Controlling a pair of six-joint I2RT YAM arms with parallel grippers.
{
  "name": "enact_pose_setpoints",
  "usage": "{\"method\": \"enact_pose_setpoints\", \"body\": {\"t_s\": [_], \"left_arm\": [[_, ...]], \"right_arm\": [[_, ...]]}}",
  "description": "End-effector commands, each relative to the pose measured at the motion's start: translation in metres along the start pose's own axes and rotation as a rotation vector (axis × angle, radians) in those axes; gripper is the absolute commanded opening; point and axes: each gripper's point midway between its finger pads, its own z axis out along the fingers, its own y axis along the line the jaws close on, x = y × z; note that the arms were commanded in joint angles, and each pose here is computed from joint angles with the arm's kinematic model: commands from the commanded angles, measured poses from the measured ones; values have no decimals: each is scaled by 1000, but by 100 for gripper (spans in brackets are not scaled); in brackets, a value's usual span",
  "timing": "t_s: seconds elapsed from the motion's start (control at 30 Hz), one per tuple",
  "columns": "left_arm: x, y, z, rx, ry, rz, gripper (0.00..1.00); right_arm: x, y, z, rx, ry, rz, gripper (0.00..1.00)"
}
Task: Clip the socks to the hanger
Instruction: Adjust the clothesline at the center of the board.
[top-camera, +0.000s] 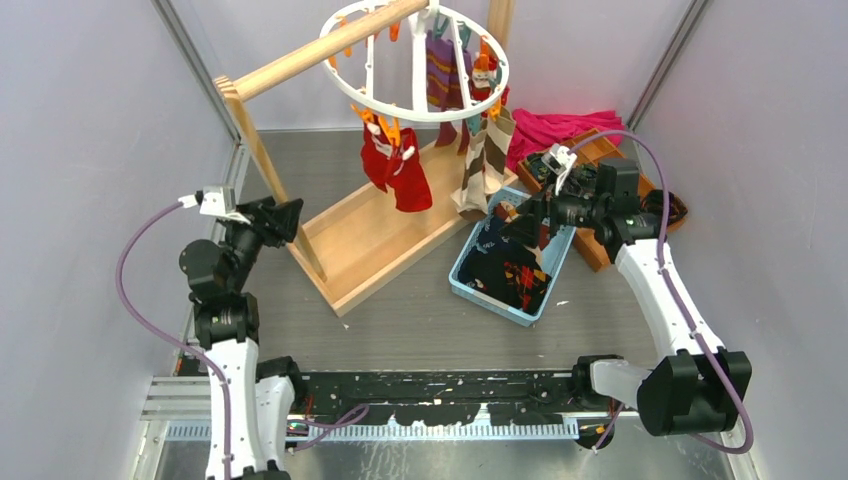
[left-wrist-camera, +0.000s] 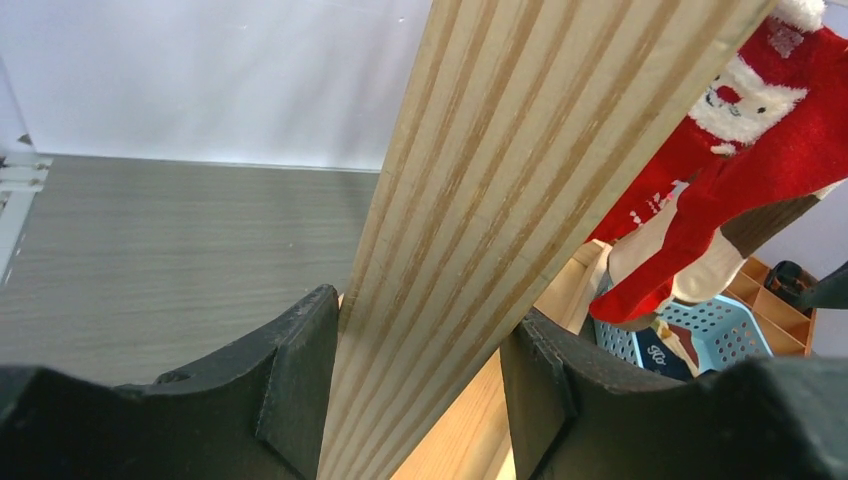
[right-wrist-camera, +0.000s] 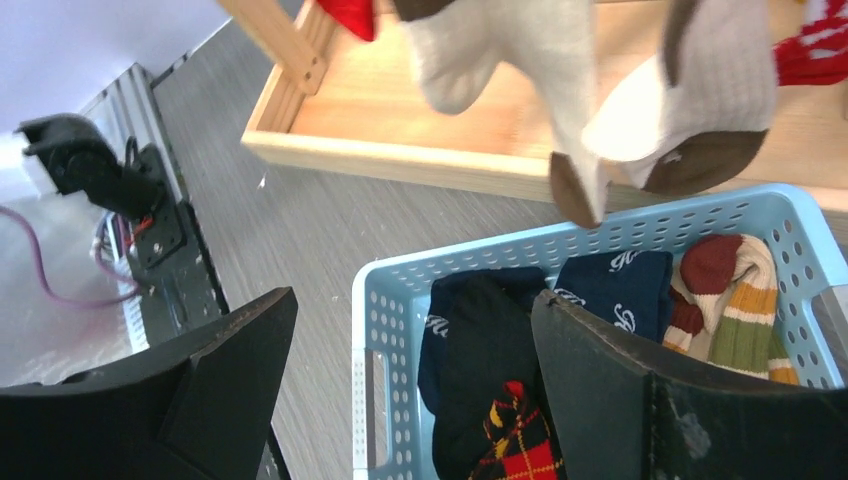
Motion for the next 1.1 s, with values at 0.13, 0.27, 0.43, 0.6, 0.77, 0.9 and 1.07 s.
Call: {"method": "enact_pose_setpoints", "body": {"t_s": [0.13, 0.27, 0.43, 0.6, 0.77, 0.9, 1.07], "left_arm": [[-25, -23, -31, -53, -50, -50, 2], [-10, -37, -37, 15, -12, -81, 3], [0, -51, -42, 86, 9, -92, 6], [-2, -60, -45, 128, 6, -89, 25], [-3, -65, -49, 136, 18, -66, 57], [-4, -71, -54, 148, 44, -35, 72], [-5, -77, -61, 151, 80, 1, 79]], "right_arm": [[-38, -62, 17, 361, -183, 264, 87], [-42, -100, 14, 530, -218, 382, 79], [-40, -148, 24, 660, -220, 457, 61], [-33, -180, 64, 647, -130, 501, 44], [-14, -215, 89, 702, -43, 504, 43], [6, -226, 107, 662, 18, 522, 49], [5, -247, 125, 664, -9, 578, 48]]}}
